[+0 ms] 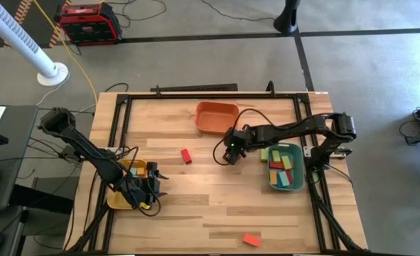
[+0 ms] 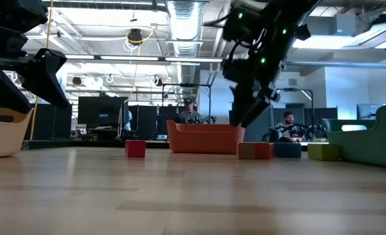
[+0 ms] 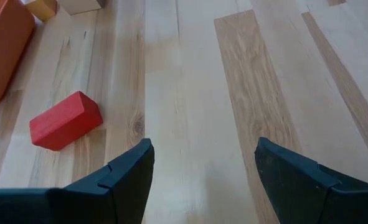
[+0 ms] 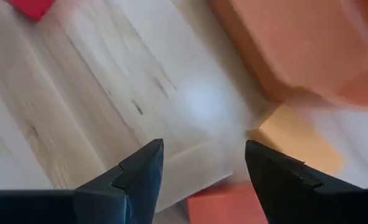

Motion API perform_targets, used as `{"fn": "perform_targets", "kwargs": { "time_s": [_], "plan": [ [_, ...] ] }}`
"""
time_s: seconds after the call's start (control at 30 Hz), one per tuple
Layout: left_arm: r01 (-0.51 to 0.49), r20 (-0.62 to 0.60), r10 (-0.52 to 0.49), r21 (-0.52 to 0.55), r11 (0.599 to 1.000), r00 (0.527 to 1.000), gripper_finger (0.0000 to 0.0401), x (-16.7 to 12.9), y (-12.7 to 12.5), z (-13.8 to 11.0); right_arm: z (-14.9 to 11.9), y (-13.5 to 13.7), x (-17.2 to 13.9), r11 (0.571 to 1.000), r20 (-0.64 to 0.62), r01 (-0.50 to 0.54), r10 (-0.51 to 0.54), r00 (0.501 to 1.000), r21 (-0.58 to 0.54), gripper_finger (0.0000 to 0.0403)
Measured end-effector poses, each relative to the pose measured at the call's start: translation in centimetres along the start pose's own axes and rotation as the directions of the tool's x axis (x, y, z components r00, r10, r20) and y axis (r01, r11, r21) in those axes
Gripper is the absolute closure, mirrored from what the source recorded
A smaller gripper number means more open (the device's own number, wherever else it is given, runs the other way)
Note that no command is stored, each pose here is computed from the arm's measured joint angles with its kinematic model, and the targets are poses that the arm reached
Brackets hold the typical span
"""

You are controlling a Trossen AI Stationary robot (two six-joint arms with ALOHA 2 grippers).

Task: Sort blocks by size
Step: Put the large white block into the orange bin

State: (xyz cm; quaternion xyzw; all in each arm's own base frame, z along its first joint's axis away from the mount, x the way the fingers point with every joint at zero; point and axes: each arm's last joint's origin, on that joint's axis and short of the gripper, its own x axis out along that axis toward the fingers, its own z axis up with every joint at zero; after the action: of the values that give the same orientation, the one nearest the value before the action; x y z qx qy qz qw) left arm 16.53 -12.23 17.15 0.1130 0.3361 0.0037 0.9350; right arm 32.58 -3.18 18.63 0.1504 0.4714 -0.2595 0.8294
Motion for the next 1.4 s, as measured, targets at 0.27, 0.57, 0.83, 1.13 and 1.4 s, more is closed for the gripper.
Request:
{"fn": "perform_targets", "kwargs": {
  "time_s": [0.27,0.57,0.83,1.13,1.4],
  "plan": [
    [-0.001,-0.002,0.001,0.002,1.0,1.0,0.0134,0.0,0.0,0.0,-1.6,0.8,3.7,0.999,-0.102,0.046,-0.044,0.994,0.018,0.0148],
    [-0.001,-0.002,0.001,0.002,1.0,1.0,0.0134,0.0,0.0,0.0,-3.2,4.7,2.7,0.99,-0.112,-0.119,0.11,0.988,-0.077,0.0148],
    [-0.001,-0.002,0.001,0.003,1.0,1.0,0.0134,0.0,0.0,0.0,-3.6,6.7,-0.8,0.98,-0.112,-0.033,0.011,0.994,-0.194,0.0148],
    [0.007,0.023,-0.007,-0.012,1.0,1.0,0.0134,0.0,-0.1,0.3,-4.0,5.0,-3.6,0.974,-0.181,0.1,-0.138,0.974,-0.204,0.0148],
    [0.01,0.028,-0.009,-0.029,1.0,1.0,0.0134,0.0,-0.1,0.3,-5.3,5.1,-1.8,0.985,-0.218,0.002,-0.041,0.975,-0.172,0.0148]
  ]
}}
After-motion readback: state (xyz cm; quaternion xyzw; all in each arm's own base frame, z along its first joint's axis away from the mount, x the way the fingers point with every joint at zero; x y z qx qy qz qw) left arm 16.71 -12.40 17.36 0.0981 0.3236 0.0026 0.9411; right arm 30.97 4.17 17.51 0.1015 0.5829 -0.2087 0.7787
